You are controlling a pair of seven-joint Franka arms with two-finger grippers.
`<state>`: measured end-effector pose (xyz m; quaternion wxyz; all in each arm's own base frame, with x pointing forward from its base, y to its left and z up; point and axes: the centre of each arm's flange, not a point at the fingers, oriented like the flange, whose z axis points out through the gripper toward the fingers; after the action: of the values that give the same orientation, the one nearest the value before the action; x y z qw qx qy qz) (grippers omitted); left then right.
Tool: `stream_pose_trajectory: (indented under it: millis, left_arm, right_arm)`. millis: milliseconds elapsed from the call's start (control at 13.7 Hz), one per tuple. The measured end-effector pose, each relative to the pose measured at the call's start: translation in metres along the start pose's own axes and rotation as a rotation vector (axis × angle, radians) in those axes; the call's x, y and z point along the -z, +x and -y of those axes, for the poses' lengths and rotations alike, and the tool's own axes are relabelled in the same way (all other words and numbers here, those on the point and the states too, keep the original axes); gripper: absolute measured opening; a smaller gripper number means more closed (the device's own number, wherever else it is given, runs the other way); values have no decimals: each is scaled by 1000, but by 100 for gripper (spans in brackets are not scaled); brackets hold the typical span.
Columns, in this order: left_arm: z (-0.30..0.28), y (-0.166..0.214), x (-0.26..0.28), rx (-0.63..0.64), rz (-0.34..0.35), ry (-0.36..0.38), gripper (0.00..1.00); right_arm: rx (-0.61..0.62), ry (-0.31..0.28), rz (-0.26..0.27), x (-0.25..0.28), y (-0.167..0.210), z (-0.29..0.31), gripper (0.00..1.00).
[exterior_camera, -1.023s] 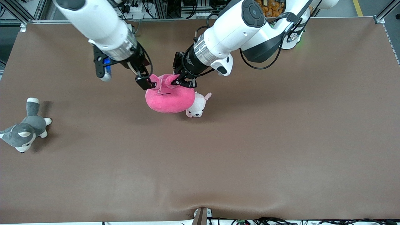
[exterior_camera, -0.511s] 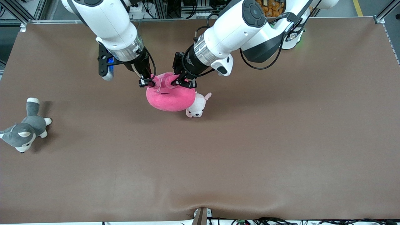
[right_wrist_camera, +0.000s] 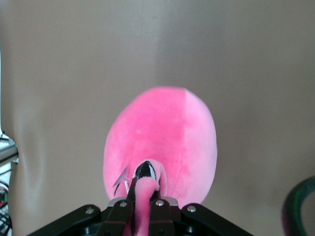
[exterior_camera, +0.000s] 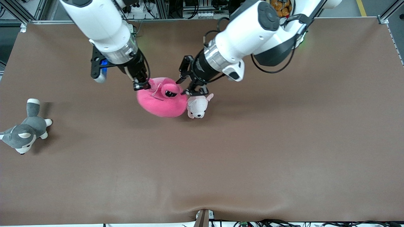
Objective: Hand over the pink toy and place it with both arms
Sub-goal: 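Grasp the flamingo neck with the right gripper while the left gripper releases, then carry the flamingo beside the grey cat while the left gripper withdraws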
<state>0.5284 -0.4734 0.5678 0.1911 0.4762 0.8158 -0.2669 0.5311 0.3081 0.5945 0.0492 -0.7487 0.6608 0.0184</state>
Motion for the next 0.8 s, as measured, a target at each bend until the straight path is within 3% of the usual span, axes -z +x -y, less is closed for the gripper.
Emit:
stream_pose_trajectory:
  millis: [146,292,584,804]
  left_arm:
    - [-20,6,27,-46,-35,-41,76]
    - [-49,25,62,-149,-119,-55,99]
    - [-138,89,143,-418,-243,-32,100]
    - [-195,153,195,-676,-385,37,100]
  right_arm:
    - [-47,-5,-6,3,28,10,10]
    - [-76,-11,-13,7,66,21,10]
    - [50,-99,-29,-4,152,33,10]
    - [183,-185,13,-44,236,43,10]
